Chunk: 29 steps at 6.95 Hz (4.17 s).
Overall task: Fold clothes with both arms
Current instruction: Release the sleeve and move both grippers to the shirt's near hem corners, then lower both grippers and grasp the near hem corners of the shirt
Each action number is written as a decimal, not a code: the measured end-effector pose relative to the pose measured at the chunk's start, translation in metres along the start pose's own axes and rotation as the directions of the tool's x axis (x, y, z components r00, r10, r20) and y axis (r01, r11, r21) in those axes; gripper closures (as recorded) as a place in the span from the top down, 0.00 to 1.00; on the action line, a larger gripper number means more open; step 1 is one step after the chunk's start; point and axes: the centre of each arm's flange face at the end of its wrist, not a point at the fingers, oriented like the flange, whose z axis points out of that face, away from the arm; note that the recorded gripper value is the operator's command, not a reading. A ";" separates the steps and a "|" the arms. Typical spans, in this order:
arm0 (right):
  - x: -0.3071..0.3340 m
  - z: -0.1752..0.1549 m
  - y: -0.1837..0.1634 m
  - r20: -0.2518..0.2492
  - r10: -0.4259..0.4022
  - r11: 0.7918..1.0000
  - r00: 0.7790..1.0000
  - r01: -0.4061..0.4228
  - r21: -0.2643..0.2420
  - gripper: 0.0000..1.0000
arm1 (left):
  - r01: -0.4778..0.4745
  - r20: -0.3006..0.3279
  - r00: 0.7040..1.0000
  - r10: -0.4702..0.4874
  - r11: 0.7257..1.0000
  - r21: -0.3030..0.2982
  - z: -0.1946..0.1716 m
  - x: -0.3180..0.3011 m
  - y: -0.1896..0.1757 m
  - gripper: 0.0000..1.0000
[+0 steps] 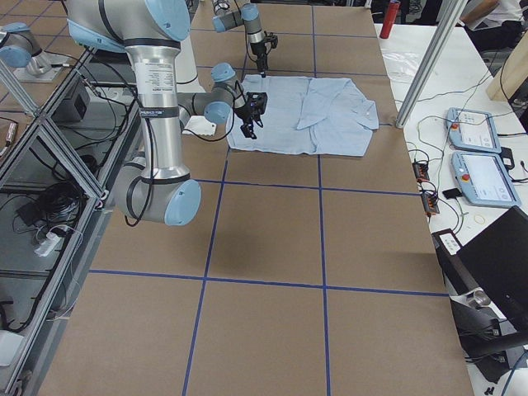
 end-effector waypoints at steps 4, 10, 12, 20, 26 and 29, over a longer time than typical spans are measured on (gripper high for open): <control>0.000 0.000 0.002 0.000 -0.002 1.000 1.000 0.002 -0.001 1.00 | -0.016 0.031 0.999 0.017 0.999 -0.052 0.004 -0.006 0.033 0.62; -0.002 0.001 0.004 0.004 -0.004 1.000 1.000 0.004 -0.003 1.00 | -0.014 0.082 0.996 0.027 0.989 -0.149 -0.015 0.024 0.076 0.59; -0.004 0.001 0.004 0.010 -0.003 1.000 1.000 0.003 -0.003 1.00 | -0.008 0.086 0.996 0.020 0.991 -0.137 -0.013 0.022 0.069 0.59; -0.001 0.006 0.005 -0.002 -0.005 1.000 1.000 0.005 -0.005 1.00 | 0.013 0.112 0.994 0.002 0.991 -0.131 -0.002 0.012 0.063 0.00; 0.004 0.033 0.086 -0.077 0.026 0.999 0.997 -0.023 0.042 0.55 | 0.015 0.099 0.995 -0.003 0.992 -0.125 -0.004 0.018 0.061 0.00; 0.008 0.052 0.130 -0.122 0.003 0.998 0.993 0.005 0.063 0.55 | 0.017 0.097 0.995 -0.005 0.992 -0.123 -0.005 0.019 0.060 0.00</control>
